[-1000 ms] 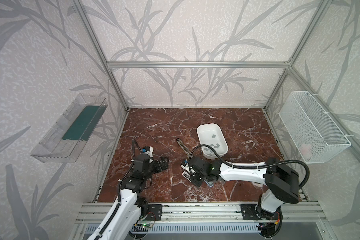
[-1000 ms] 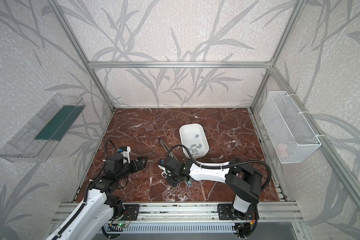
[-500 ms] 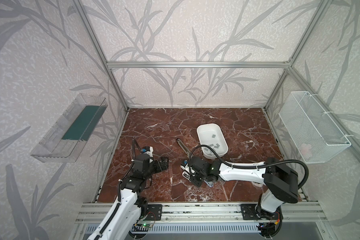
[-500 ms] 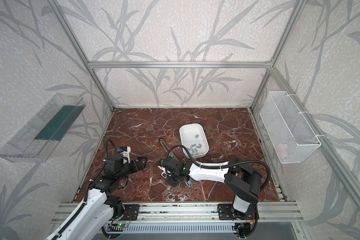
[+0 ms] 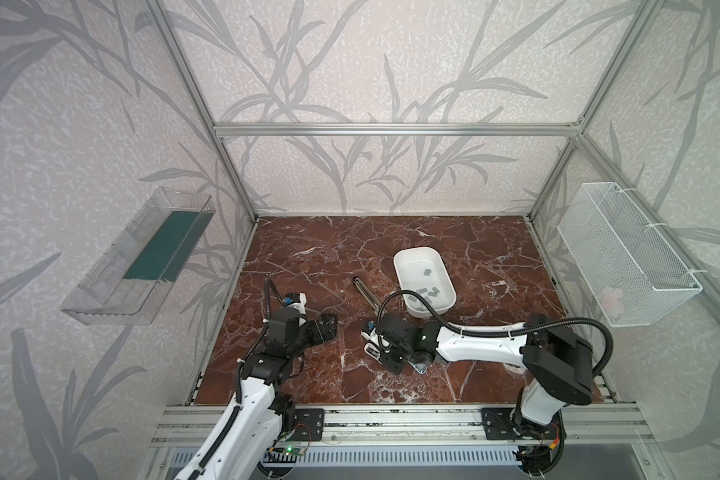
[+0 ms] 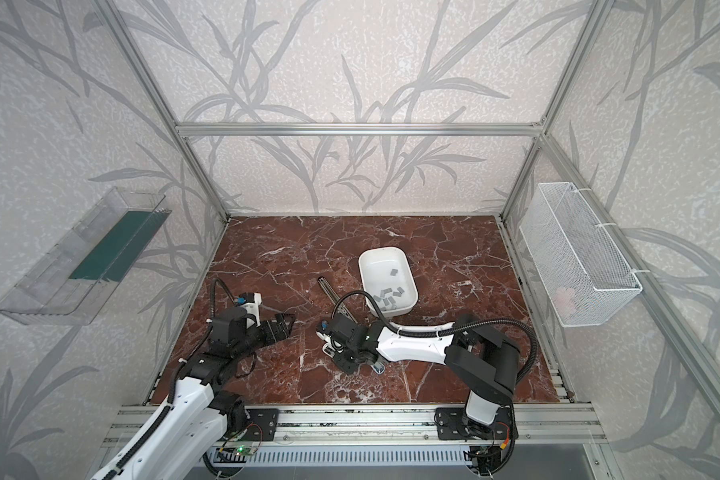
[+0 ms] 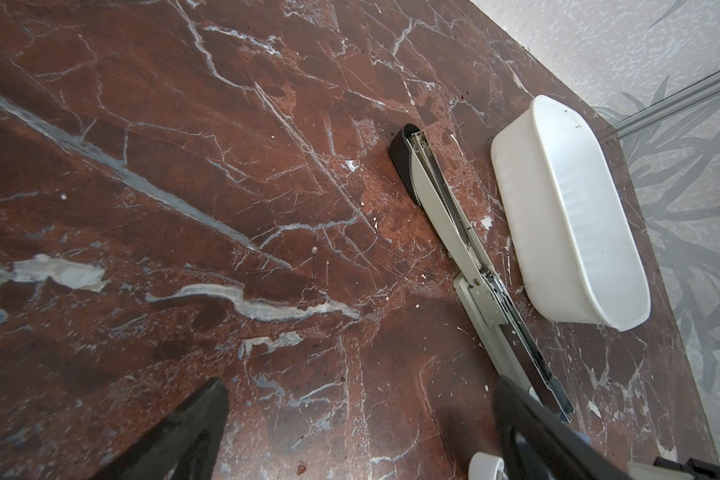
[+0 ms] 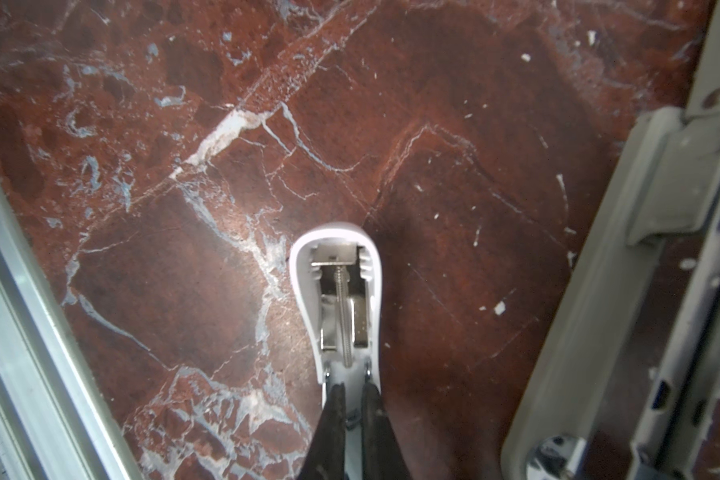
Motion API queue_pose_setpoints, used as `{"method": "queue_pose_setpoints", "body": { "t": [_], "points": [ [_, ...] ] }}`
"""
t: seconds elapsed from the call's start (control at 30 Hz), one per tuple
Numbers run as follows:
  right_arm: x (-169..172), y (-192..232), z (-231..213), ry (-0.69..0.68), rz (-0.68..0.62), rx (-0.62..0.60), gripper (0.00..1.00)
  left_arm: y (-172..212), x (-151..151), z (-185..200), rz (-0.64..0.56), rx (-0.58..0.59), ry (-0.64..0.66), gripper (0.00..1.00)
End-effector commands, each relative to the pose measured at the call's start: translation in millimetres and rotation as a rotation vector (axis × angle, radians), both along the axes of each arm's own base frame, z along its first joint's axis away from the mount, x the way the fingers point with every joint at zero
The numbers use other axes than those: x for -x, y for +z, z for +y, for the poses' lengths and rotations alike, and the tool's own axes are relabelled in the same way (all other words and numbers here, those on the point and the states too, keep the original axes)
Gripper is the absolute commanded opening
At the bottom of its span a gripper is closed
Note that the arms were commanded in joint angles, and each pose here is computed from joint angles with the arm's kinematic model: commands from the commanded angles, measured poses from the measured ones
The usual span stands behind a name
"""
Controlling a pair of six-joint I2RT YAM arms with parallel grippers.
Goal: Load the staples into the stapler
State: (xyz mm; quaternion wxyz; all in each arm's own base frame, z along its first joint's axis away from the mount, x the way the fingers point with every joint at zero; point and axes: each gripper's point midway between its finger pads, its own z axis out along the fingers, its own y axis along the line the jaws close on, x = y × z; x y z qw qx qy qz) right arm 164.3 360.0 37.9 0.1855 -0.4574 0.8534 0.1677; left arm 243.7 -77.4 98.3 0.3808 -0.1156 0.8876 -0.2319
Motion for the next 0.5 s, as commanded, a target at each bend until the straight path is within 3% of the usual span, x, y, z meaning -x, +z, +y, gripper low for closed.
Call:
{"method": "queue_pose_setpoints", "body": {
  "t": [0.0,0.27,0.47],
  "points": [
    [5,-11,-12,-0.017,0.021,0.049,0.05,6,-4,2,-0.022,-0.013,0.008,0.99],
    [6,0,-16,-0.046,0.020,0.022,0.05,6,-4,2,-0.022,-0.011,0.004,0.99],
    [0,12,-15,-0.048,-0.016,0.014,0.13,6,-4,2,-0.024,-0.009,0.004,0.99]
  ]
}}
